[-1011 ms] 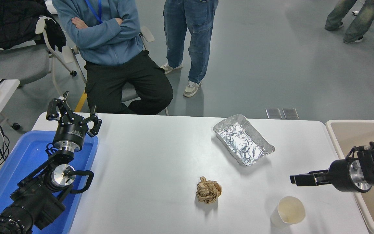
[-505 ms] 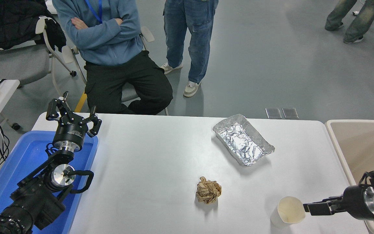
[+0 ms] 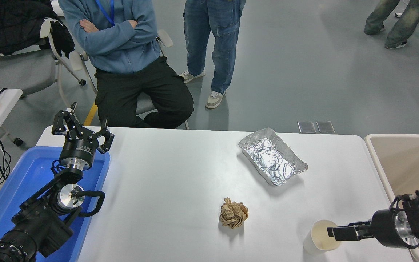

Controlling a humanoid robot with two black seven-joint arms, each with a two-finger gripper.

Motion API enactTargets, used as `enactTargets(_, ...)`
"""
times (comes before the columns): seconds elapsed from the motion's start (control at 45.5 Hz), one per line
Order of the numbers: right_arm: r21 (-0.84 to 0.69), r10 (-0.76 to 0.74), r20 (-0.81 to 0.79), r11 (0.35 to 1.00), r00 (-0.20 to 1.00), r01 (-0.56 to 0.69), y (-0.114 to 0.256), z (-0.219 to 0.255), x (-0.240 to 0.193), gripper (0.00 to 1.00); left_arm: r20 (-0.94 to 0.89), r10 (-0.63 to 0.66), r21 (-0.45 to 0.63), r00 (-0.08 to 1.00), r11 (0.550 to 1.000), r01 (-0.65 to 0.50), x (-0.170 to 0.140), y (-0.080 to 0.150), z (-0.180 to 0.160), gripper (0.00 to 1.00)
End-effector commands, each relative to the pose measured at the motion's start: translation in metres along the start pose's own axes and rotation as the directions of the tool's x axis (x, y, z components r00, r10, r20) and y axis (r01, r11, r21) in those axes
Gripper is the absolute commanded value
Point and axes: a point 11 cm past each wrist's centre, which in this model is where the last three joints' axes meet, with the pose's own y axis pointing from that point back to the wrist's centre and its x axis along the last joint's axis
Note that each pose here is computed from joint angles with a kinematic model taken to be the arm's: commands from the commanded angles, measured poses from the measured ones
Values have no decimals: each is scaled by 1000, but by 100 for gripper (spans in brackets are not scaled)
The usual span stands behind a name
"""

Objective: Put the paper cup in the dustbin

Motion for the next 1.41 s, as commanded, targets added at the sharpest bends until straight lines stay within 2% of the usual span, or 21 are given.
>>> enactTargets(0.0,0,-13,11,1000,1000,13,-14,1,-5,100,0,0,0,1000,1000,0,0,0,0,100)
enactTargets(0.33,0,-8,10,1000,1000,8,-19,1,-2,100,0,0,0,1000,1000,0,0,0,0,100)
enactTargets(0.374,-1,-8,10,1000,1000,8,-19,1,-2,94,0,0,0,1000,1000,0,0,0,0,100)
enactTargets(0.44,0,-9,10,1000,1000,9,-20,1,-2,73,1,1,0,1000,1000,-1,0,0,0,100)
enactTargets(0.527,-2,-10,3,1000,1000,10,-20,1,-2,29,0,0,0,1000,1000,0,0,0,0,100)
enactTargets(0.571,-1,-9,0,1000,1000,9,-20,0,-2,17,0,0,0,1000,1000,0,0,0,0,100)
enactTargets(0.593,-2,-8,-1,1000,1000,8,-20,1,-1,5,0,0,0,1000,1000,0,0,0,0,100)
enactTargets(0.615,-4,-9,0,1000,1000,9,-20,1,-1,0,0,0,0,1000,1000,0,0,0,0,100)
enactTargets(1.385,25,13,1,1000,1000,-13,-9,3,6,0,0,-1,-1,1000,1000,1,-1,-1,0,100)
